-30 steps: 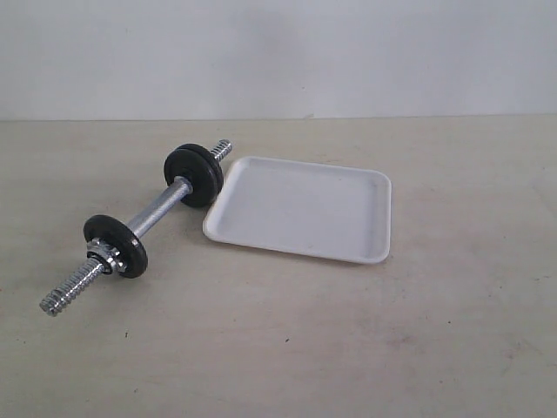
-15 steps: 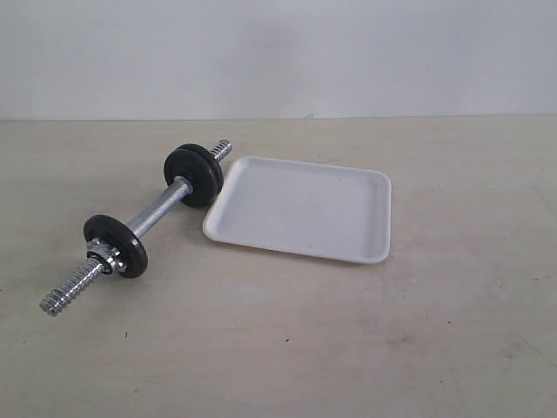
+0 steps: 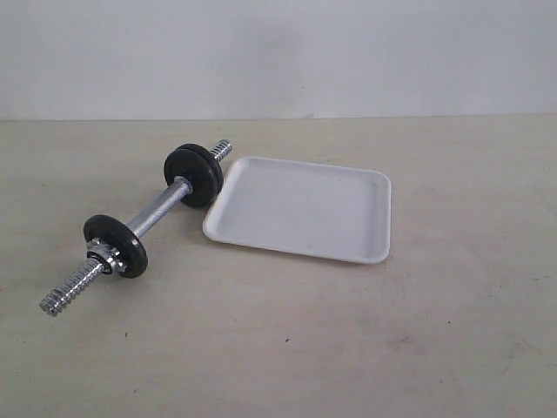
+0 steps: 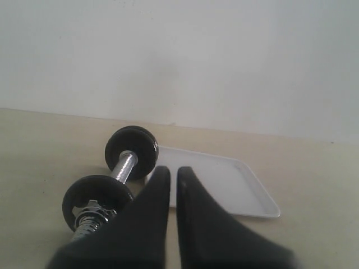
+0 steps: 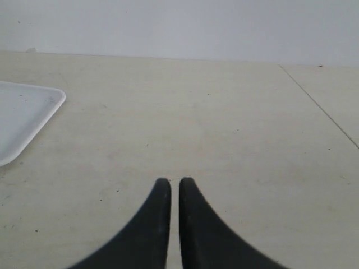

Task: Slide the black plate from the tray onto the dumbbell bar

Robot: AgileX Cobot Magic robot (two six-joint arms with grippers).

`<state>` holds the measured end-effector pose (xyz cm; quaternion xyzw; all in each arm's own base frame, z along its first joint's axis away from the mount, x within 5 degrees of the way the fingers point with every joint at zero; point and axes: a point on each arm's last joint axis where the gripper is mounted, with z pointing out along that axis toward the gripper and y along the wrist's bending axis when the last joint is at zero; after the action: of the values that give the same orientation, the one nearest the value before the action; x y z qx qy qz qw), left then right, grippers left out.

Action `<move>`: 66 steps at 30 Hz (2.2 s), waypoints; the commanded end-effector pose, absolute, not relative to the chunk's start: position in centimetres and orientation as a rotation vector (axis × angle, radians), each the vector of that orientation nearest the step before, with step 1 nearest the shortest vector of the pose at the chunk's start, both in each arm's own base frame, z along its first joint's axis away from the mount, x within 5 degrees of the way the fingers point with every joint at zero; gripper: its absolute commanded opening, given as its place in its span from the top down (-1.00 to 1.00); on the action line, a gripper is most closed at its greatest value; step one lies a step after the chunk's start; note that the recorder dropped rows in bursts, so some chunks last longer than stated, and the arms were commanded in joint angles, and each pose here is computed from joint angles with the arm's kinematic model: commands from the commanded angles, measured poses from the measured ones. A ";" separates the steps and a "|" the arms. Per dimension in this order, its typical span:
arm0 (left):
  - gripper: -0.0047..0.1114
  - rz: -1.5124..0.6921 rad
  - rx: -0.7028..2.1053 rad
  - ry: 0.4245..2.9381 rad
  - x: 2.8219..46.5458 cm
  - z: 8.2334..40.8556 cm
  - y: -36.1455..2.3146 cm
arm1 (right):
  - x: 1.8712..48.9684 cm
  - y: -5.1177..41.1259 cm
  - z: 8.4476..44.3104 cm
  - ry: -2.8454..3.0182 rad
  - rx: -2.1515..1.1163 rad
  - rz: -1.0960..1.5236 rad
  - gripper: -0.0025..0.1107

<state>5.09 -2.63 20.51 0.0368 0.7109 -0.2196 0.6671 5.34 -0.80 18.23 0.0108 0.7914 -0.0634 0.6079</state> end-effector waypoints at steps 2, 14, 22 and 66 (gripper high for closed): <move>0.84 -0.495 0.083 1.605 5.1 20.4 -2.6 | 5.3 -0.8 18.3 1.816 0.022 -0.148 0.89; 0.84 -0.495 0.083 1.605 5.1 20.4 -2.6 | 5.3 -0.8 18.3 1.816 0.022 -0.148 0.89; 0.84 -0.493 0.081 1.604 5.1 20.4 -2.6 | 5.3 -0.8 18.3 1.816 0.022 -0.148 0.89; 0.84 -0.099 -0.032 1.591 5.6 20.3 -0.2 | 5.3 -0.8 18.3 1.816 0.022 -0.148 0.89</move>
<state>5.61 -0.29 21.37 -0.0091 0.6780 -0.0485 0.7334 5.34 -0.79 18.23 0.0104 0.7914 -0.0634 0.6079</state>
